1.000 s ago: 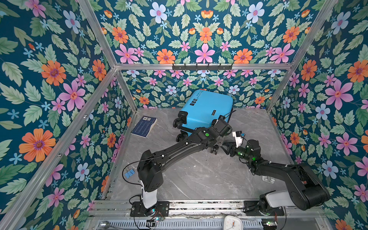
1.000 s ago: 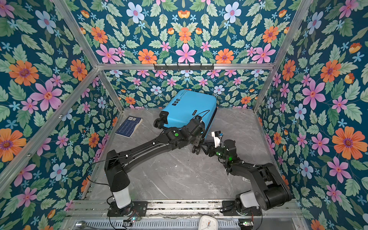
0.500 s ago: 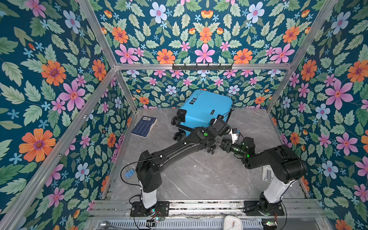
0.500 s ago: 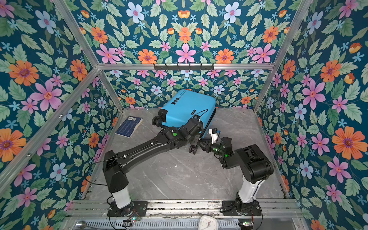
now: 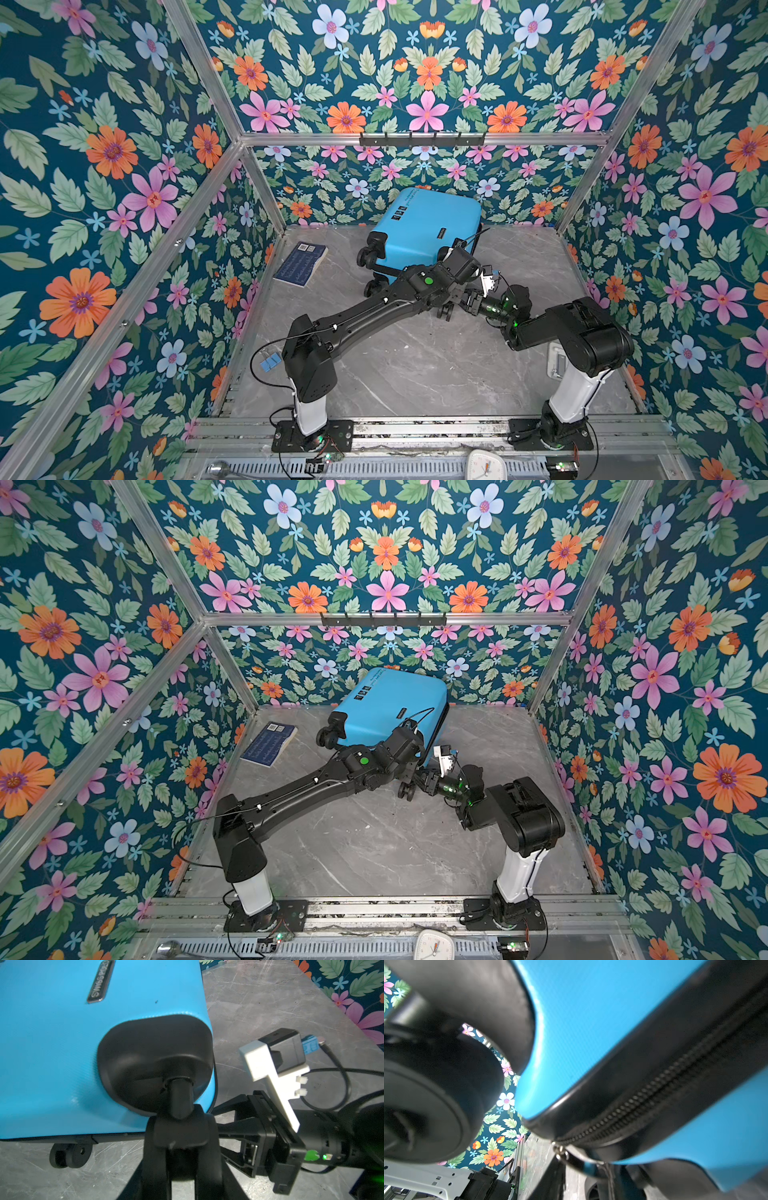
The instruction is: Pack the luggage
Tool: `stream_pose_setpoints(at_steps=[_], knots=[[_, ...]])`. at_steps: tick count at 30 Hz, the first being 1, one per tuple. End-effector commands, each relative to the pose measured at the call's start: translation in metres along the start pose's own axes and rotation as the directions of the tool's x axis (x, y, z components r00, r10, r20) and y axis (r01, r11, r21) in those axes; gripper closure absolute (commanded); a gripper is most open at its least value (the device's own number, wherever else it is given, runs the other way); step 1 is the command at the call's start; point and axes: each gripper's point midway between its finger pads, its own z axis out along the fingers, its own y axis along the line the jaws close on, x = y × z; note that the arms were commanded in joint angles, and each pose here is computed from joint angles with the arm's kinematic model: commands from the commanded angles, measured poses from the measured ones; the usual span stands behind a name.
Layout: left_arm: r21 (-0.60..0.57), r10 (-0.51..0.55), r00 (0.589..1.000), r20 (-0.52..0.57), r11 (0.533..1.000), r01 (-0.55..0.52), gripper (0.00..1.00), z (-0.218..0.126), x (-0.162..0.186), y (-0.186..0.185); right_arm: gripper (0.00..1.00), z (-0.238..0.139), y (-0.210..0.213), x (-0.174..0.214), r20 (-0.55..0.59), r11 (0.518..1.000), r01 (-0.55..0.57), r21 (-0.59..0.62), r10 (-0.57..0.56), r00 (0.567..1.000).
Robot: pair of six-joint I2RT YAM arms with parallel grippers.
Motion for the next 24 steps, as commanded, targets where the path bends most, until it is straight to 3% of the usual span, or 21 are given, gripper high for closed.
stream_pose_setpoints(at_steps=[1, 9, 24], knots=[[0.069, -0.058, 0.988, 0.142, 0.996, 0.049, 1.00, -0.017, -0.038, -0.012, 0.70, 0.000, 0.017, -0.023, 0.079, 0.996, 0.078, -0.039, -0.074, 0.994], [0.068, -0.060, 0.988, 0.141, 0.996, 0.050, 1.00, -0.017, -0.037, -0.011, 0.79, -0.003, 0.024, -0.024, 0.078, 0.996, 0.082, -0.044, -0.078, 0.994], [0.069, -0.062, 0.989, 0.137, 0.996, 0.053, 1.00, -0.016, -0.033, -0.011, 0.78, -0.008, 0.015, -0.015, 0.050, 0.998, 0.055, 0.014, -0.056, 0.997]])
